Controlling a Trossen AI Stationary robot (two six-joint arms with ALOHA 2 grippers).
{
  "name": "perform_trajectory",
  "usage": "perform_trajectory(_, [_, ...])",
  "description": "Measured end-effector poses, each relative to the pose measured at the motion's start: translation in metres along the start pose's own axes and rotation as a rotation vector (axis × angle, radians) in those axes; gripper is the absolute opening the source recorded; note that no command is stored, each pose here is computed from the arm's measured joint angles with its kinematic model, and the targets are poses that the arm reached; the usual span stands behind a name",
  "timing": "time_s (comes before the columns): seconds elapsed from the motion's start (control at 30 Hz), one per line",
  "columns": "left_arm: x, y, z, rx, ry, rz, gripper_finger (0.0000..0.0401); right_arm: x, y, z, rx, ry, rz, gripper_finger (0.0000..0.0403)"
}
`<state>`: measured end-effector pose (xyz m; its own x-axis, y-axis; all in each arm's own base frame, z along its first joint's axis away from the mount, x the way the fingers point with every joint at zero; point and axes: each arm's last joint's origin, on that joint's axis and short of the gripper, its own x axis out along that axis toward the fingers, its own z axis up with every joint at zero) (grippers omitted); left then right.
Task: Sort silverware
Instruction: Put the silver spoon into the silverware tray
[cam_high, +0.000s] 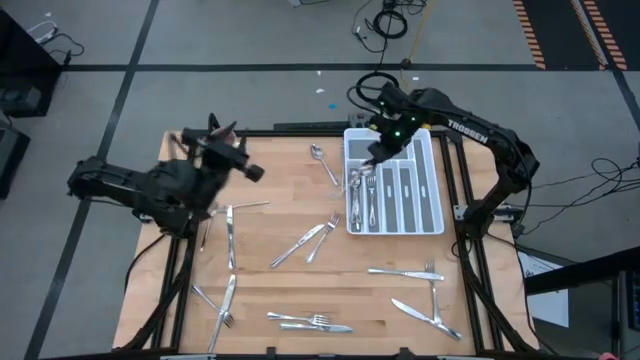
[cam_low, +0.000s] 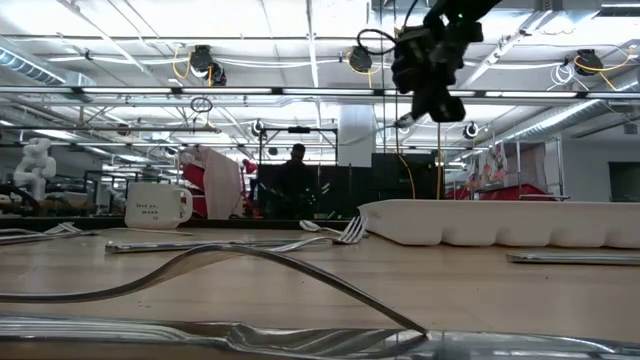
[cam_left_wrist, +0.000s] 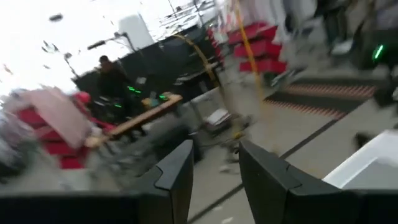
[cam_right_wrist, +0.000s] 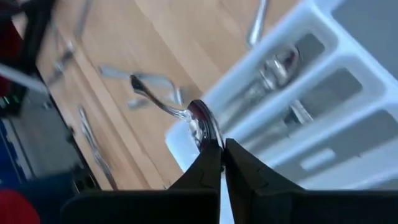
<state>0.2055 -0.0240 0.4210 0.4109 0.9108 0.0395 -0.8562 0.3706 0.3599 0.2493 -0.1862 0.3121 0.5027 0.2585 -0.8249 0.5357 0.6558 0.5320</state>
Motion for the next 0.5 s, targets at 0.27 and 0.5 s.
perform_trajectory(0.27, [-0.014, 0.039, -0.011, -0.438, -0.036, -0.329, 0.0135, -0.004, -0.007, -0.013, -0.233, 0.125, -0.047, 0.0])
perform_trajectory(0.5, [-0.017, 0.05, -0.029, -0.612, 0.105, -0.588, 0.0135, -0.003, -0.011, -0.017, -0.374, 0.191, -0.153, 0.0])
